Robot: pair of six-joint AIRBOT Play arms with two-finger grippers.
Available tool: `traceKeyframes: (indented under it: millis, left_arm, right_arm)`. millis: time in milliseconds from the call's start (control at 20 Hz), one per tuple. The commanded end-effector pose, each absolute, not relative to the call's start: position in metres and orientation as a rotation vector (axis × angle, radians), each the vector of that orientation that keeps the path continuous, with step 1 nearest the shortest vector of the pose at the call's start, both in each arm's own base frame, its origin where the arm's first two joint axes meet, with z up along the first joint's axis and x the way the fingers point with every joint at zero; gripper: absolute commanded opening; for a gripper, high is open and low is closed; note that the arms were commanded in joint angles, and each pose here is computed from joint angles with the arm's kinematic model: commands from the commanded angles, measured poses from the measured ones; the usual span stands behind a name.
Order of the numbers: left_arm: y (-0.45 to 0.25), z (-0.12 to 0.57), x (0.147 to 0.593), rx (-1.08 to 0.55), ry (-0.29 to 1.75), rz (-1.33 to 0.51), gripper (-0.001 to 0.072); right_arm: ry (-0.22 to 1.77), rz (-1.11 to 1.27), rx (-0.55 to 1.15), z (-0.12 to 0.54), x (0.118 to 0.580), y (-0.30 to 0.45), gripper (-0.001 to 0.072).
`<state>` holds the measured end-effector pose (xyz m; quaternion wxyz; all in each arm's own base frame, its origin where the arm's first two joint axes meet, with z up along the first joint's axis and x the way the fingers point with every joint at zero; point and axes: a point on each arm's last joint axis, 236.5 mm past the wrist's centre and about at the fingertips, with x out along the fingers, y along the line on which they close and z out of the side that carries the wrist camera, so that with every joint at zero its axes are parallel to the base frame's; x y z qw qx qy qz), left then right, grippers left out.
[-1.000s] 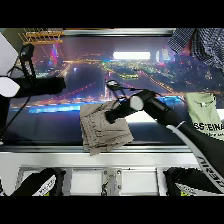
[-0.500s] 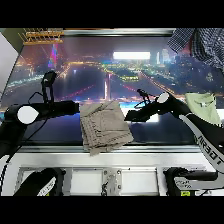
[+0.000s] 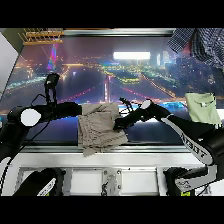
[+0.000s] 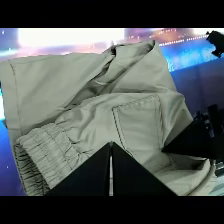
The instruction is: Fold the clothes and pants, and hang the long-sleeved shirts on hangers.
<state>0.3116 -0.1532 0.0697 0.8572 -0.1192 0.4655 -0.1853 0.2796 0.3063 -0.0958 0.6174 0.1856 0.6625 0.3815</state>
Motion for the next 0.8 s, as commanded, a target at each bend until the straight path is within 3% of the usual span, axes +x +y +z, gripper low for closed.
traceKeyframes:
  millis: [0,200,350,550,750]
  left_arm:
    - [-0.153,0.069,0.311,-0.26,0.984,-0.385,0.0006]
    - [-0.153,0.067,0.307,-0.257,1.002,-0.387,0.0006]
    - [-0.153,0.063,0.3,-0.25,1.037,-0.391,0.0006]
    - [-0.153,0.06,0.295,-0.245,1.059,-0.394,0.0006]
    - [-0.153,0.06,0.295,-0.244,1.06,-0.394,0.0006]
  right_arm:
    - [1.455,0.882,0.349,-0.081,0.3,0.299,0.0022]
    - [1.324,0.476,0.177,-0.043,0.388,0.159,0.0022]
    - [1.186,0.172,0.196,0.003,0.43,0.028,0.0022]
    - [1.061,-0.098,0.369,0.035,0.429,-0.107,0.0022]
    - [0.939,-0.298,0.523,0.047,0.414,-0.193,0.0021]
